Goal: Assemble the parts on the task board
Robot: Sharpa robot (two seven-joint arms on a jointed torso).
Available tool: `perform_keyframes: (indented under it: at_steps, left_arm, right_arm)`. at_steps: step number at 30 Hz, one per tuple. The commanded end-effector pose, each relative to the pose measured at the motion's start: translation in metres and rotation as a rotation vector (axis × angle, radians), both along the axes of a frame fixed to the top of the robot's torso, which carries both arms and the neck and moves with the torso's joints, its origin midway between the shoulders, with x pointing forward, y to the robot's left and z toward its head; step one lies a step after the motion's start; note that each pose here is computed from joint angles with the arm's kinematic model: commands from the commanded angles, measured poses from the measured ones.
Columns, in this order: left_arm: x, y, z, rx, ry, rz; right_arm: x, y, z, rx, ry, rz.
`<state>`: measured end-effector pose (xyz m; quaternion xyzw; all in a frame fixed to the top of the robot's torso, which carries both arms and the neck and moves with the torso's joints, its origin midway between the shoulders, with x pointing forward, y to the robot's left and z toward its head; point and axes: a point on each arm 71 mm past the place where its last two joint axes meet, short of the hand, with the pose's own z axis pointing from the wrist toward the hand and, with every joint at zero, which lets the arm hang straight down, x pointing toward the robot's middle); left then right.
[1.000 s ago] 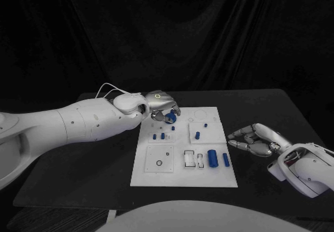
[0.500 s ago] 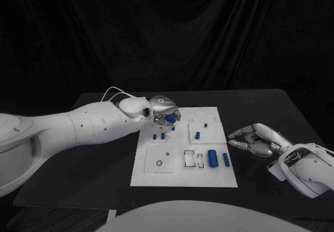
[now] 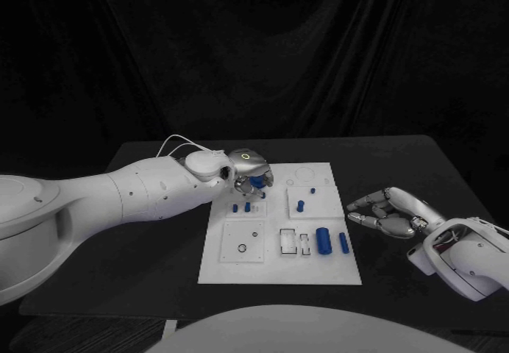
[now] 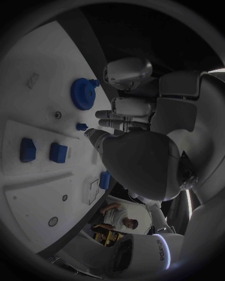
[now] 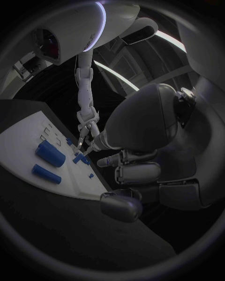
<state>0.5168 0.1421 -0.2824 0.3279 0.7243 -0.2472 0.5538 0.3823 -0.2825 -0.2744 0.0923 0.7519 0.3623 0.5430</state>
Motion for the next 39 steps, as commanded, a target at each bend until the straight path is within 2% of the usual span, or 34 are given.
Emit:
perform_keyframes:
  at_steps: [1, 10, 26, 39]
  left_arm:
    - [-0.0009, -0.002, -0.0031, 0.015, 0.018, -0.001]
    - [-0.0038, -0.002, -0.0115, 0.015, 0.029, 0.004]
    - [-0.0041, -0.005, -0.0228, 0.017, 0.035, 0.012]
    - [-0.0059, -0.003, -0.0279, 0.012, 0.035, 0.014]
  right_arm:
    - [-0.001, 0.0, 0.0, 0.004, -0.008, -0.001]
    - [-0.002, 0.0, 0.0, 0.003, -0.005, 0.0]
    - [-0.002, 0.0, -0.001, 0.001, 0.004, -0.001]
    - [-0.001, 0.002, -0.002, -0.002, 0.012, 0.001]
